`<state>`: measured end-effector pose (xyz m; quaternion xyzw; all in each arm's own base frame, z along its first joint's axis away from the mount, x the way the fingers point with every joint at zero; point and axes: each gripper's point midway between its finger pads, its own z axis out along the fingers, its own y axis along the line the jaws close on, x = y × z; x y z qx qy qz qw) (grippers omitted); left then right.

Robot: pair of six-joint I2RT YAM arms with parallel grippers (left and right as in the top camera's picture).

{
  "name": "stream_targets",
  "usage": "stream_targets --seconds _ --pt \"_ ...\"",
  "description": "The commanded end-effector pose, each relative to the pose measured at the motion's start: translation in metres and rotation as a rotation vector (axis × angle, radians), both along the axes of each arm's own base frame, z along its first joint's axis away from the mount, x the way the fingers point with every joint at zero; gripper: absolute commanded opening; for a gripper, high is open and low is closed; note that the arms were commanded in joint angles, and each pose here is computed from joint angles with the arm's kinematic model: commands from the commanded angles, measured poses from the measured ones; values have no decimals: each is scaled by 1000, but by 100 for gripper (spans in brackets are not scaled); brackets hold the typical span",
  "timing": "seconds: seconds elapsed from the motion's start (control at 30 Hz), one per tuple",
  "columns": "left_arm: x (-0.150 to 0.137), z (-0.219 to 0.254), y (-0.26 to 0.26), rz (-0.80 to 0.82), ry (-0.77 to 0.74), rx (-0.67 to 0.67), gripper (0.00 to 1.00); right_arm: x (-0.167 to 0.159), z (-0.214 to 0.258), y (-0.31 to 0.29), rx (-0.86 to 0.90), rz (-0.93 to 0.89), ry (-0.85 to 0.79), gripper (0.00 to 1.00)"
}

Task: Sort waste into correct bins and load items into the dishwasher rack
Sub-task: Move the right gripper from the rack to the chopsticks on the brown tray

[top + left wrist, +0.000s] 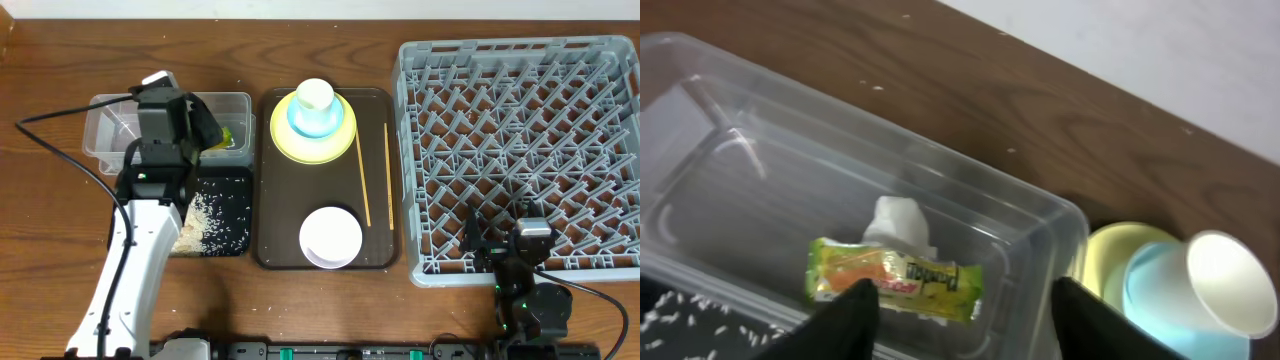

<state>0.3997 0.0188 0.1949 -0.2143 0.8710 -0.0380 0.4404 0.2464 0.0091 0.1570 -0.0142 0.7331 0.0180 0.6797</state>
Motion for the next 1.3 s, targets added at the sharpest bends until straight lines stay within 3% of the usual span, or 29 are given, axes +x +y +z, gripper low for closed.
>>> stream_targets --seconds 0.0,0.17,0.53,0.73,0.9,1.03,1.27 --pt "3 11 6 17 -26 19 65 0 -2 0 -13 3 4 99" --pt "2 10 6 16 -23 19 80 1 14 -5 -16 -31 -60 99" --pt "2 10 6 16 -23 19 88 -4 61 7 -87 36 -223 99" --pt "2 10 6 17 -23 19 90 -3 91 1 -112 4 -228 99" --pt "2 10 6 17 -18 19 93 15 123 7 -112 43 -143 99" --pt "1 9 6 16 -16 19 94 49 142 18 -107 105 -19 99" --pt "1 9 6 16 -16 19 94 117 146 60 -15 272 318 99"
